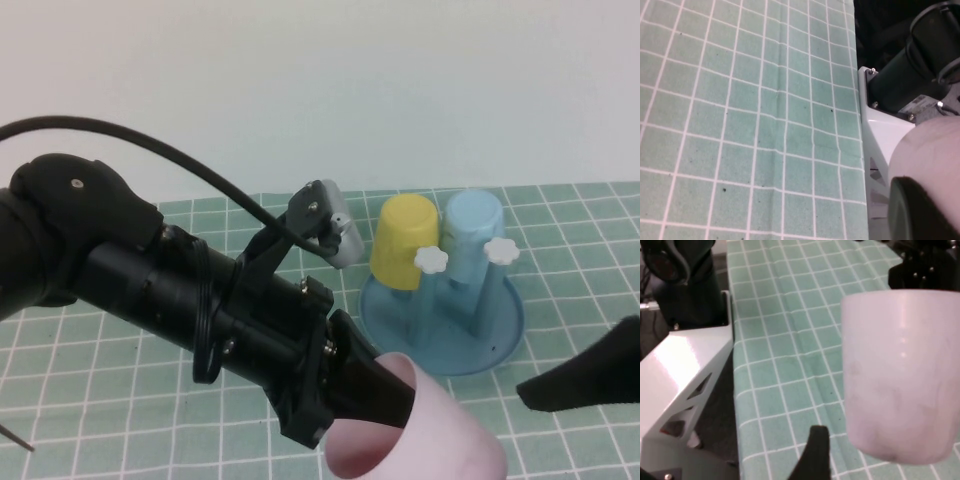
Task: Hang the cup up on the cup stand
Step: Adjust the cup with two arms
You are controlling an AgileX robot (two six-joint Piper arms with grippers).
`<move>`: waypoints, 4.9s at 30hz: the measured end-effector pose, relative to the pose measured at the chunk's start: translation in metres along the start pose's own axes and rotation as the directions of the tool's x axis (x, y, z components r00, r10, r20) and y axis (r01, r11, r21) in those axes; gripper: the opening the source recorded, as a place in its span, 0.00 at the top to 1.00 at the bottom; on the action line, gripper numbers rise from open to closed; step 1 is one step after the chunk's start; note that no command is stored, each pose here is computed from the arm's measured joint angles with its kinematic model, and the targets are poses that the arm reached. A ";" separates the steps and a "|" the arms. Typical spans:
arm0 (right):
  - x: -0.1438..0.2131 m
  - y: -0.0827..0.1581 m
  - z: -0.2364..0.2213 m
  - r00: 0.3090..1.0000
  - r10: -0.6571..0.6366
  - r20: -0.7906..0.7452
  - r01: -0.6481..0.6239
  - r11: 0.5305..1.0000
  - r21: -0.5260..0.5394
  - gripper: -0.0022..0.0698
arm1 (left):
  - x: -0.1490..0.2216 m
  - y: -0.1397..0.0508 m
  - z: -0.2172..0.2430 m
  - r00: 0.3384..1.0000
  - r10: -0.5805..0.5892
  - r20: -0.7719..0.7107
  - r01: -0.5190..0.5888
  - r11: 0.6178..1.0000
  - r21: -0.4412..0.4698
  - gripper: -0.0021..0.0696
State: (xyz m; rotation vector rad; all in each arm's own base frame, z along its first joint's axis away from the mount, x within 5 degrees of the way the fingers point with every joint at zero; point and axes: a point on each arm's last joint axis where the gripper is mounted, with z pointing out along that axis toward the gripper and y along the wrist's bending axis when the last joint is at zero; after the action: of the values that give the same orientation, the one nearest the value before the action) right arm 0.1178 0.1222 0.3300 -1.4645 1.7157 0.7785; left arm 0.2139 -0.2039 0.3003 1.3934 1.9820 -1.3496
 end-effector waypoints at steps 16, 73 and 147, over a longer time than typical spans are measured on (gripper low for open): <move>-0.022 -0.029 0.054 0.980 0.029 -0.195 -0.046 0.995 -0.084 0.01 | 0.000 0.001 0.000 0.993 -0.114 0.008 0.114 0.993 -0.005 0.95; -0.014 -0.037 0.073 0.966 0.057 -0.251 -0.092 0.987 -0.131 0.20 | -0.010 0.012 -0.040 0.995 -0.087 0.039 0.090 0.992 -0.086 0.38; -0.031 -0.033 0.079 0.993 0.097 -0.060 -0.109 0.967 -0.229 0.21 | -0.004 -0.072 -0.030 0.968 0.161 -0.192 -0.193 0.968 -0.162 0.47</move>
State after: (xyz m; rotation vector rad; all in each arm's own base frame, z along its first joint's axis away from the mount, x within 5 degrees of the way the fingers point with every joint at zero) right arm 0.1646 0.1989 0.3135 -1.5688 1.7971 1.0361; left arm 0.1596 -0.1844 0.3523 1.6082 1.9763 -0.9720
